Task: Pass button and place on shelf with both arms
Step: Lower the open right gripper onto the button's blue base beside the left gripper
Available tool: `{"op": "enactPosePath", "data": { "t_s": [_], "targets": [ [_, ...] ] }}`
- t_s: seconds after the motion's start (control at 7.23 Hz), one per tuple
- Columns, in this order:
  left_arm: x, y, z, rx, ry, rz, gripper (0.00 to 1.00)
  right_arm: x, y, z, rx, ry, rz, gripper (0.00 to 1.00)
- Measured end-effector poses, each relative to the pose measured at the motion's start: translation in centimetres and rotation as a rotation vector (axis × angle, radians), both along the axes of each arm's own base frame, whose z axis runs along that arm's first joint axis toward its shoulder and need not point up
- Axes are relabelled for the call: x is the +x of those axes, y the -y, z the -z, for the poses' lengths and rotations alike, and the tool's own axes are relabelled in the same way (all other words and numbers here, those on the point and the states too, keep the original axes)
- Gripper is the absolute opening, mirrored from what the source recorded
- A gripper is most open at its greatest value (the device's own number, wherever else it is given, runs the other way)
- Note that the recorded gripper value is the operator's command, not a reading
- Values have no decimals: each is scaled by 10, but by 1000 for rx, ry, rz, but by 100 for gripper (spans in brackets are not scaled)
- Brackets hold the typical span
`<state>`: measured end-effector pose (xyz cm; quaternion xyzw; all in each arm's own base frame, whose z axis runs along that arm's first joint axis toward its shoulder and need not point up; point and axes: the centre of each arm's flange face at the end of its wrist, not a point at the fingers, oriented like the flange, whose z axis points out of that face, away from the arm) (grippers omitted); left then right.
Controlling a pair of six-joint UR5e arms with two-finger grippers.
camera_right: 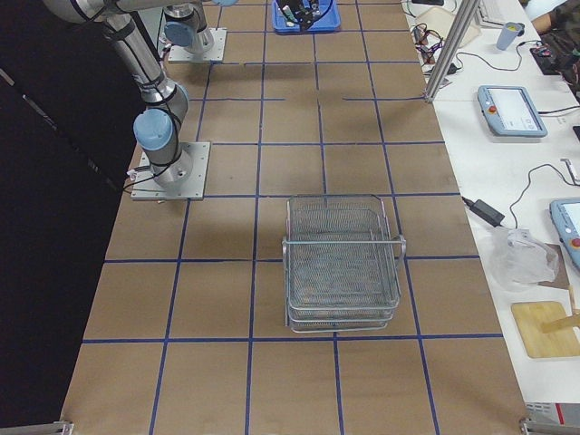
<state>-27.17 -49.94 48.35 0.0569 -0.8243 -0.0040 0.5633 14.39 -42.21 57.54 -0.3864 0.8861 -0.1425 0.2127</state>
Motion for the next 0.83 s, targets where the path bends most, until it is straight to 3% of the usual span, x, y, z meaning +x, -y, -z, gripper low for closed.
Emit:
{"op": "enactPosePath", "data": {
  "t_s": [0.41, 0.55, 0.83],
  "targets": [
    [1, -4, -7, -15, 3, -2, 0, 7, 7, -5, -330, -31, -498, 100],
    [0, -5, -7, -15, 3, -1, 0, 8, 13, -5, -405, -46, -608, 100],
    [-1, -7, -8, -15, 3, 1, 0, 15, 16, -22, -476, -74, -692, 100]
  ]
}}
